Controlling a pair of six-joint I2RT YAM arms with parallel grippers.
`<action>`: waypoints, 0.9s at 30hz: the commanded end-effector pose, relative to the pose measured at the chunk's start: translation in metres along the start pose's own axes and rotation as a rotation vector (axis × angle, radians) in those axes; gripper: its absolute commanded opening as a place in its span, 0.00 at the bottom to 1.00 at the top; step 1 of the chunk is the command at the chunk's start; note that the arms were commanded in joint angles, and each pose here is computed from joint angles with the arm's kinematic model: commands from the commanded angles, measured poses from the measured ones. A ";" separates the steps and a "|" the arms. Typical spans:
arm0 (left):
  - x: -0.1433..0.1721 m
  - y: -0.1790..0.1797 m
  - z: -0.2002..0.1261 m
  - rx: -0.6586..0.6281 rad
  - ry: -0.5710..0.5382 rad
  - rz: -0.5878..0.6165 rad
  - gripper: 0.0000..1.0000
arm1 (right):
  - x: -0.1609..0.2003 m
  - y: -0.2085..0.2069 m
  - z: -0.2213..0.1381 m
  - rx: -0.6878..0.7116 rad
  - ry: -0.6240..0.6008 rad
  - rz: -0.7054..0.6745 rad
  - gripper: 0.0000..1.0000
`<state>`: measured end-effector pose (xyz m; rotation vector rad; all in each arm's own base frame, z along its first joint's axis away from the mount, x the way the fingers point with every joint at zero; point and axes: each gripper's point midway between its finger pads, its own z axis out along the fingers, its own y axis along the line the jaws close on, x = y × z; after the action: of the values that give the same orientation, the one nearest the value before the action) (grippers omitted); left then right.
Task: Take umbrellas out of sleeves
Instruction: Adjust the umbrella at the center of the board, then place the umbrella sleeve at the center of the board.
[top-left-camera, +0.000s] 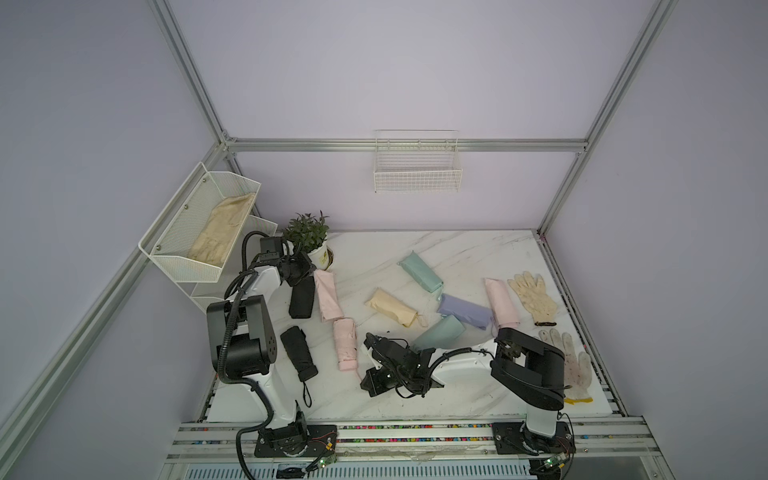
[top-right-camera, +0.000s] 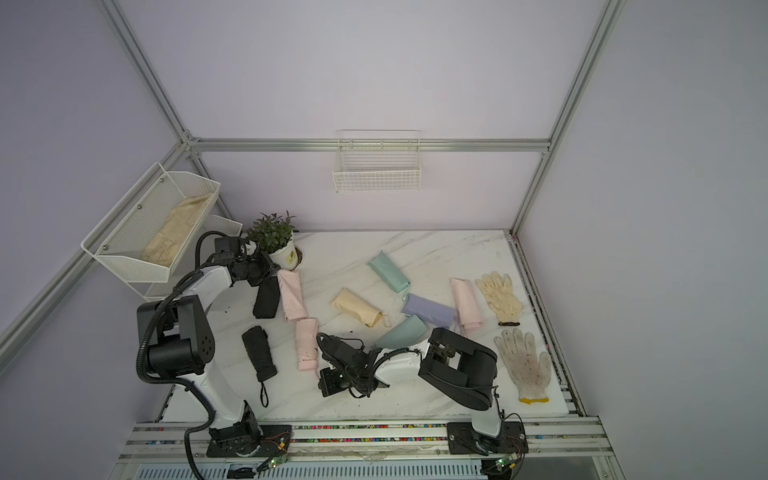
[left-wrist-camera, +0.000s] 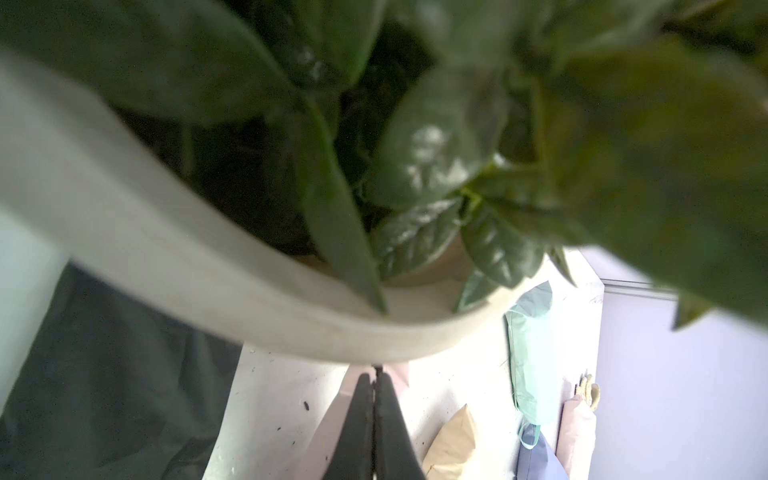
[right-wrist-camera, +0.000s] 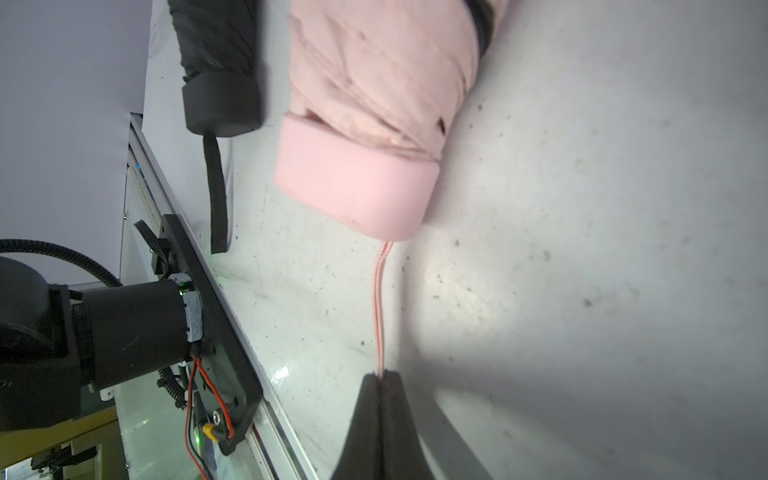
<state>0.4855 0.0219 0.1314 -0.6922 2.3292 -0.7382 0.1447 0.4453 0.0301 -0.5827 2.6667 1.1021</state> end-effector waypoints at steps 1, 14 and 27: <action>-0.018 -0.021 -0.006 0.083 -0.034 0.019 0.00 | -0.009 0.001 0.002 0.028 -0.023 -0.003 0.10; -0.014 -0.035 -0.002 0.164 0.011 0.007 0.72 | -0.076 -0.011 -0.037 0.097 -0.167 0.003 0.32; -0.011 -0.048 0.008 0.277 0.062 -0.036 0.78 | -0.120 -0.016 -0.022 0.004 -0.167 0.033 0.47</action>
<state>0.4945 -0.0024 0.1363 -0.6580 2.2976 -0.9845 0.2612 0.4401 0.0754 -0.3881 2.5470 1.0416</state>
